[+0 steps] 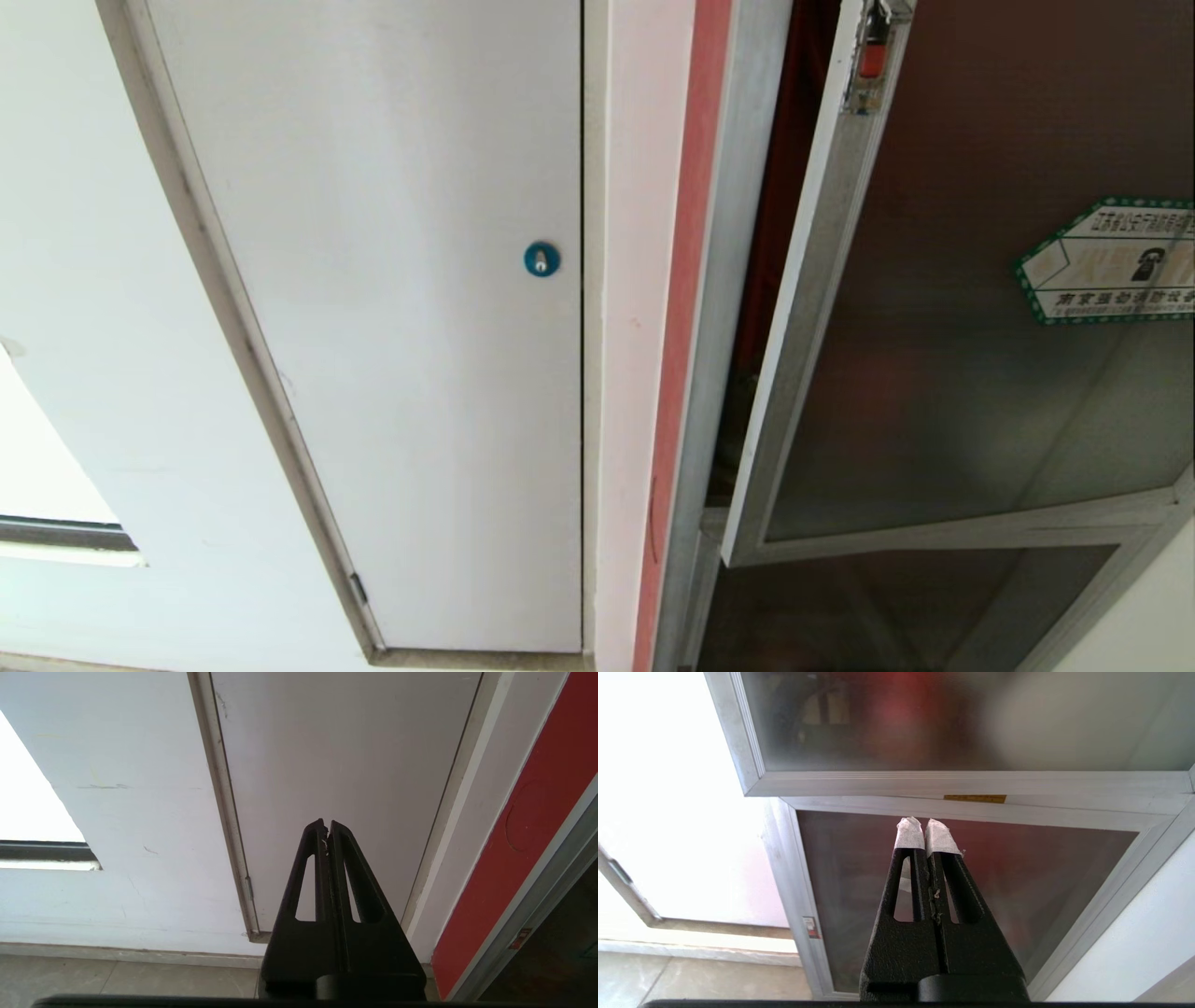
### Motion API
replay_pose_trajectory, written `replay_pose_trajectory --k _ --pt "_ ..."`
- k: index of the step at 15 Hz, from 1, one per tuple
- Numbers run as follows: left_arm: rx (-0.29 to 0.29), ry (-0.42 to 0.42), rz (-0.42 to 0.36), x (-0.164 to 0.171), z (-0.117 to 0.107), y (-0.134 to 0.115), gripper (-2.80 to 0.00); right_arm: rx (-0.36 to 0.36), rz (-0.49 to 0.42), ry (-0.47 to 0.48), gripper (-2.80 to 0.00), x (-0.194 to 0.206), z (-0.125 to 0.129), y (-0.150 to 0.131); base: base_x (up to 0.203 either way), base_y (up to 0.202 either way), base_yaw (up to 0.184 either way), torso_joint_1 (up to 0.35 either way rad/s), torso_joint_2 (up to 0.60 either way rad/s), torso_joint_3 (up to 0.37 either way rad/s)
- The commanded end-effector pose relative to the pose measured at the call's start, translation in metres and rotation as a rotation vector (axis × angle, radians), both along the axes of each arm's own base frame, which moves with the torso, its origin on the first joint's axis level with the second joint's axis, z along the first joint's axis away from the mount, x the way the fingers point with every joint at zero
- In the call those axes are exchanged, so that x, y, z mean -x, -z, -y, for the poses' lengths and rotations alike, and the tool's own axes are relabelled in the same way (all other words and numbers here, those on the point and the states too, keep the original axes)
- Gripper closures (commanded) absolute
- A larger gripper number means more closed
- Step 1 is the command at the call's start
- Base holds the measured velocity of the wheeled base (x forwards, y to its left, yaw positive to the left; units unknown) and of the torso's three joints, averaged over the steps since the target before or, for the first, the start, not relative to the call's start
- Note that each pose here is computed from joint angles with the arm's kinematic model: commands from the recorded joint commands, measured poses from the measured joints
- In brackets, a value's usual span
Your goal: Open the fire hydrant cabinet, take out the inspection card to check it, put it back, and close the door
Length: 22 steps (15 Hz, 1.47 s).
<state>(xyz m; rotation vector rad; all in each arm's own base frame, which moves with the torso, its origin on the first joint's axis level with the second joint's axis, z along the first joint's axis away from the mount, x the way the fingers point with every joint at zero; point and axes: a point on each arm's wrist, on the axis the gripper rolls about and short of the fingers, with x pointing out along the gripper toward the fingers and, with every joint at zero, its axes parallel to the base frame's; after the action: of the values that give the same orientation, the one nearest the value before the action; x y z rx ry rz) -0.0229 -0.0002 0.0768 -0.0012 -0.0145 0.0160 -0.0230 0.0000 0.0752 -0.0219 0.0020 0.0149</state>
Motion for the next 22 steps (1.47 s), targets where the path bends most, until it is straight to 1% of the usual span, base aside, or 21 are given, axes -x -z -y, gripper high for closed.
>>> replay_pose_trajectory --k 1,15,17,18,19,20,21,22 --pt "0.0 -0.001 -0.005 0.0 0.0 0.002 0.0 0.0 -0.001 0.0 0.0 0.0 0.0 0.0 0.0 0.0 0.0 0.0 0.0 0.0" --pt "-0.001 -0.001 -0.007 -0.001 0.0 0.002 0.0 0.0 -0.001 0.0 0.0 0.0 0.0 0.0 0.0 0.0 0.0 0.0 0.0 0.0" --pt "-0.024 0.006 -0.005 0.0 0.0 0.001 0.0 0.0 -0.001 0.0 0.0 0.0 0.0 0.0 0.0 0.0 0.0 0.0 0.0 0.0" --pt "-0.06 0.018 -0.005 0.0 0.0 0.0 0.0 0.0 -0.001 0.0 0.0 0.0 0.0 0.0 0.0 0.0 0.0 0.0 0.0 0.0" --pt "-0.094 0.038 -0.009 0.0 0.001 -0.003 0.0 0.0 -0.001 0.0 0.0 0.0 0.0 0.0 0.0 0.0 0.0 0.0 0.0 0.0" --pt "-0.104 0.07 -0.001 0.0 0.001 -0.012 0.0 0.0 -0.001 0.0 0.0 0.0 0.0 0.0 0.0 0.0 0.0 0.0 0.0 0.0" --pt "-0.105 0.097 0.003 0.0 0.002 -0.025 0.0 0.0 -0.001 0.0 0.0 0.0 0.0 0.0 0.0 0.0 0.0 0.0 0.0 0.0" --pt "-0.102 0.116 -0.009 -0.003 0.002 -0.039 0.0 0.0 -0.001 0.0 0.0 0.0 0.0 0.0 0.0 0.0 0.0 0.0 0.0 0.0"
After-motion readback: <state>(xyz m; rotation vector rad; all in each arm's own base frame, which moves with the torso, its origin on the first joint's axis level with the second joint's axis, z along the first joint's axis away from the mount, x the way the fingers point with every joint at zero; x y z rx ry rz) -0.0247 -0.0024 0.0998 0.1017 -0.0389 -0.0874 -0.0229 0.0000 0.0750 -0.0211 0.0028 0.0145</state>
